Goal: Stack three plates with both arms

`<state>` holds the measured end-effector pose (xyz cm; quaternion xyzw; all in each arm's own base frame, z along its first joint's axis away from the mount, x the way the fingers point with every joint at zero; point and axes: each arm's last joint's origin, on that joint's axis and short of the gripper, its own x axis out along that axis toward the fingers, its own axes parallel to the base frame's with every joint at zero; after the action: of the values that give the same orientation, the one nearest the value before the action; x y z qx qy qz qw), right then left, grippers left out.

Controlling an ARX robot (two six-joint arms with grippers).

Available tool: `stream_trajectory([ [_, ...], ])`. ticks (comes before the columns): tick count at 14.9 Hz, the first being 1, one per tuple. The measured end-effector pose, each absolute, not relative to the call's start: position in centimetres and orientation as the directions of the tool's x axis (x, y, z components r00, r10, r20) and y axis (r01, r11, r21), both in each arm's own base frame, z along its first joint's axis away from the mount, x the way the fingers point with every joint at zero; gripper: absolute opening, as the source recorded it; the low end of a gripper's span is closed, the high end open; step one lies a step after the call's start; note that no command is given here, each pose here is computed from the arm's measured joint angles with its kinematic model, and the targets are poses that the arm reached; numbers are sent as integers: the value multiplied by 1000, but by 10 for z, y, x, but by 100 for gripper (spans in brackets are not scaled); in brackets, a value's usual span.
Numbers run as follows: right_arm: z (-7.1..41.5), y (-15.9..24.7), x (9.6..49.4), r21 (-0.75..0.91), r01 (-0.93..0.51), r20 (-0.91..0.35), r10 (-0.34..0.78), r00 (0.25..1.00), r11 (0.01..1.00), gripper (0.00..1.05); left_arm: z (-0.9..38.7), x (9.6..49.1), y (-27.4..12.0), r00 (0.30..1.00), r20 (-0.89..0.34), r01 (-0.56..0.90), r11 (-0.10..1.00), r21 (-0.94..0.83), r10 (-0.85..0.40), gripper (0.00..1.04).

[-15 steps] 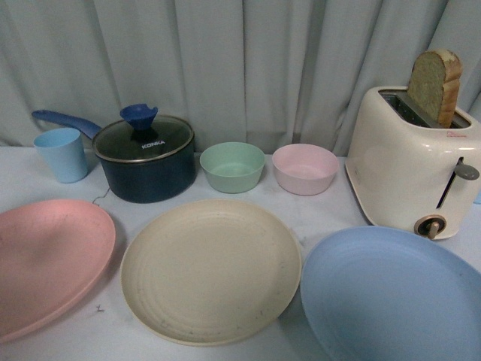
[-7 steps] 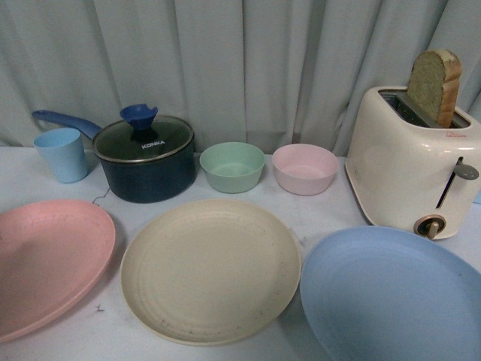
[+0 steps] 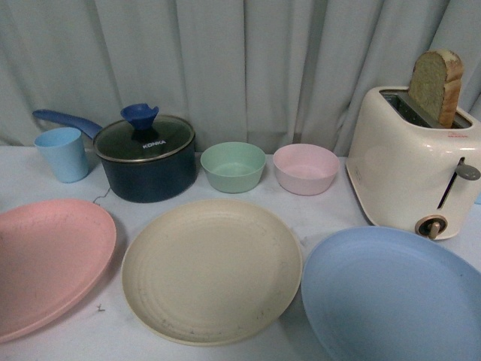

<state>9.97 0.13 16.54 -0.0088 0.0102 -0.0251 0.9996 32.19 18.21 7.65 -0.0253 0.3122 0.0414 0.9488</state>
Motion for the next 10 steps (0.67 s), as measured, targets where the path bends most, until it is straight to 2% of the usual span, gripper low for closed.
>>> stream_trajectory([
  [3, 165, 1, 100, -18, 50, -20, -50, 999, 999, 98, 69, 322, 170, 803, -595, -43, 996, -72, -8, 98],
  [6, 165, 1, 100, -18, 50, -20, -50, 999, 999, 98, 40, 318, 165, 781, -624, -78, 996, -40, 36, 98],
  [10, 165, 1, 100, -18, 50, -20, -50, 999, 999, 98, 30, 308, 158, 775, -632, -59, 997, -42, 19, 98],
])
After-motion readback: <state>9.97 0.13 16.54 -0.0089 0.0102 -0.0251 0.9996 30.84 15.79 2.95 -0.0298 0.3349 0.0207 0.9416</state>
